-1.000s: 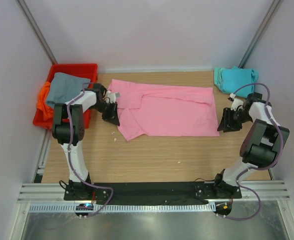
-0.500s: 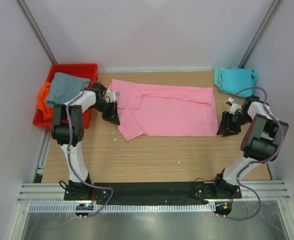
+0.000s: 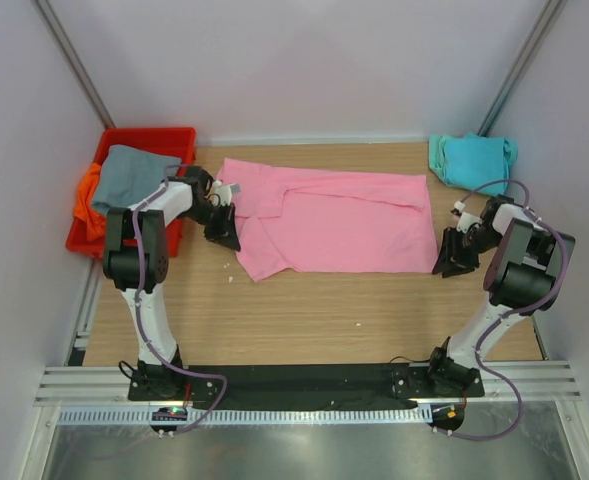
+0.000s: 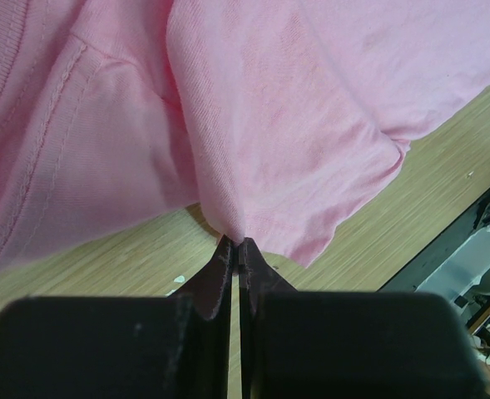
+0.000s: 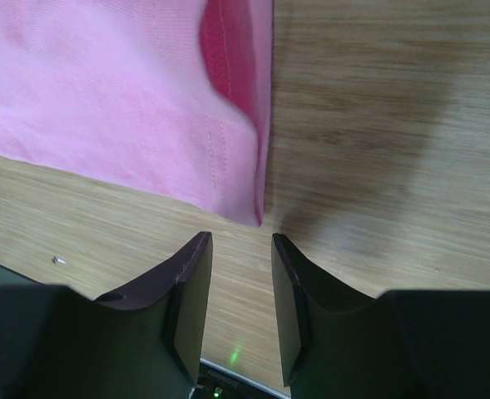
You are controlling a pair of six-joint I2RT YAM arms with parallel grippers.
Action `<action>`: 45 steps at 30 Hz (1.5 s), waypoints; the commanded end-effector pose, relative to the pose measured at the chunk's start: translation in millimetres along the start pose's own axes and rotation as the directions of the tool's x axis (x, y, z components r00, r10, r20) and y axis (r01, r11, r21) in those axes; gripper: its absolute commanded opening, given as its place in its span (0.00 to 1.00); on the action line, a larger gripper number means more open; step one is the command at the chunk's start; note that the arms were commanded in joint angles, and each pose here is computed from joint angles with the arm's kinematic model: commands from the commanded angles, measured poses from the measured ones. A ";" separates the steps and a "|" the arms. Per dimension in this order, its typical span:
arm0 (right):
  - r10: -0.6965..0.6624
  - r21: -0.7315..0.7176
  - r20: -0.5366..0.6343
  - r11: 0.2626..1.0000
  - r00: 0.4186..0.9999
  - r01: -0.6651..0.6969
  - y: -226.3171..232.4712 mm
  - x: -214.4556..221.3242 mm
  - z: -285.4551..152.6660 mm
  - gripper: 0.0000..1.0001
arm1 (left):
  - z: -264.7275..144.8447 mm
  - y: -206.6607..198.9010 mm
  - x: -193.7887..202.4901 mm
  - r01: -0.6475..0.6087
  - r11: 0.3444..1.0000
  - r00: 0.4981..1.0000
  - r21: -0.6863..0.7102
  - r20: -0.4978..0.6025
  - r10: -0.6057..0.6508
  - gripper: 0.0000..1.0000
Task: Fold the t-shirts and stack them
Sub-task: Fold the tshirt
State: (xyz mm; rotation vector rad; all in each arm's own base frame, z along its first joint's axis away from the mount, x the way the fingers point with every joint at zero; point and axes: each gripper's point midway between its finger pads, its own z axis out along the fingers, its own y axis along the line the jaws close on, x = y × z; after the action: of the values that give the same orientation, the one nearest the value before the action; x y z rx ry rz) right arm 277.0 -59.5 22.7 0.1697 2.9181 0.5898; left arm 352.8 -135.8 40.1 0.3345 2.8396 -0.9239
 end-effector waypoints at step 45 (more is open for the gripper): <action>-0.076 0.013 0.235 0.997 0.969 0.075 24.1 -49.5 -59.2 0.02 | -70.9 -59.2 -18.9 -0.138 0.989 0.981 0.055 0.146 0.129 0.00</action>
State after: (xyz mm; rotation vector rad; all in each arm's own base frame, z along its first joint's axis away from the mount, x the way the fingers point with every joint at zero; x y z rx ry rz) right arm 302.4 -61.5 56.4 0.1893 2.7757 0.5730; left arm 345.9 -139.0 88.4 0.3872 2.7542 -0.9455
